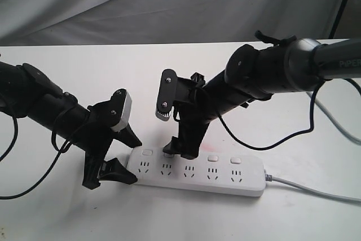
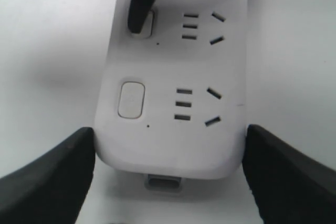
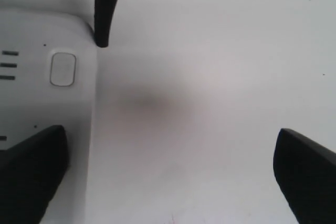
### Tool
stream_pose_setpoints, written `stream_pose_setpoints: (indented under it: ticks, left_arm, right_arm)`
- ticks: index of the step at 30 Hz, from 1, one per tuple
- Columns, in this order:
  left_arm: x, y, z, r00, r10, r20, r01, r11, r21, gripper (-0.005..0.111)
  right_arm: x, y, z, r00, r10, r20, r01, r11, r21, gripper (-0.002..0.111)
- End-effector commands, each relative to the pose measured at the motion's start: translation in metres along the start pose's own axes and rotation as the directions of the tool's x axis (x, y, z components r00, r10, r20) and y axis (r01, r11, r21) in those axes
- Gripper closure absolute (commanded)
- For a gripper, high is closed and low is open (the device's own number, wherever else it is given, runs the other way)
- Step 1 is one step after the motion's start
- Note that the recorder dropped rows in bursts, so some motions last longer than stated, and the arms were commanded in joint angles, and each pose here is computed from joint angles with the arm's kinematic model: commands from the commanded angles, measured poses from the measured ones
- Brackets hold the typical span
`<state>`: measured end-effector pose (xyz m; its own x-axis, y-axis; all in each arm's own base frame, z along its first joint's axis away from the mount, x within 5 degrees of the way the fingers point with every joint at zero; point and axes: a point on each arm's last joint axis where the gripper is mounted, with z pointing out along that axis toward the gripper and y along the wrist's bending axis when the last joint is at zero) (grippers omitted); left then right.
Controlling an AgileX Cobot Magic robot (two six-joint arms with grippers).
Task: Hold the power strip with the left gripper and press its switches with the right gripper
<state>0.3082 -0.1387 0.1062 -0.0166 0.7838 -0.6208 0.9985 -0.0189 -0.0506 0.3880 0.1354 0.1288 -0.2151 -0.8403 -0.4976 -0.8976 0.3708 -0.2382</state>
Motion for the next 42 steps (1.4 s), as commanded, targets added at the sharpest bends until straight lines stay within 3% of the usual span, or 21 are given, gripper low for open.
stream_pose_setpoints:
  ticks: [1, 19, 32, 42]
  left_arm:
    - [-0.003, 0.002, 0.000, 1.000, 0.001, 0.006, -0.001, 1.000, -0.013, 0.107]
    - [-0.003, 0.002, 0.000, 1.000, 0.001, 0.006, -0.001, 1.000, -0.013, 0.107]
    - [-0.003, 0.002, 0.000, 1.000, 0.001, 0.006, -0.001, 1.000, -0.013, 0.107]
    - [-0.003, 0.002, 0.000, 1.000, 0.001, 0.006, -0.001, 1.000, -0.013, 0.107]
  right_arm:
    - [0.022, 0.010, 0.021, 0.992, -0.095, -0.084, 0.088, 0.993, -0.075, 0.010]
    - [0.018, 0.009, 0.019, 0.997, -0.049, -0.063, 0.046, 0.997, -0.057, 0.010]
    - [-0.014, 0.004, -0.028, 0.997, -0.018, 0.079, 0.021, 0.999, -0.035, 0.010]
    - [0.005, -0.007, -0.034, 0.998, 0.028, 0.064, -0.024, 0.998, -0.065, 0.010]
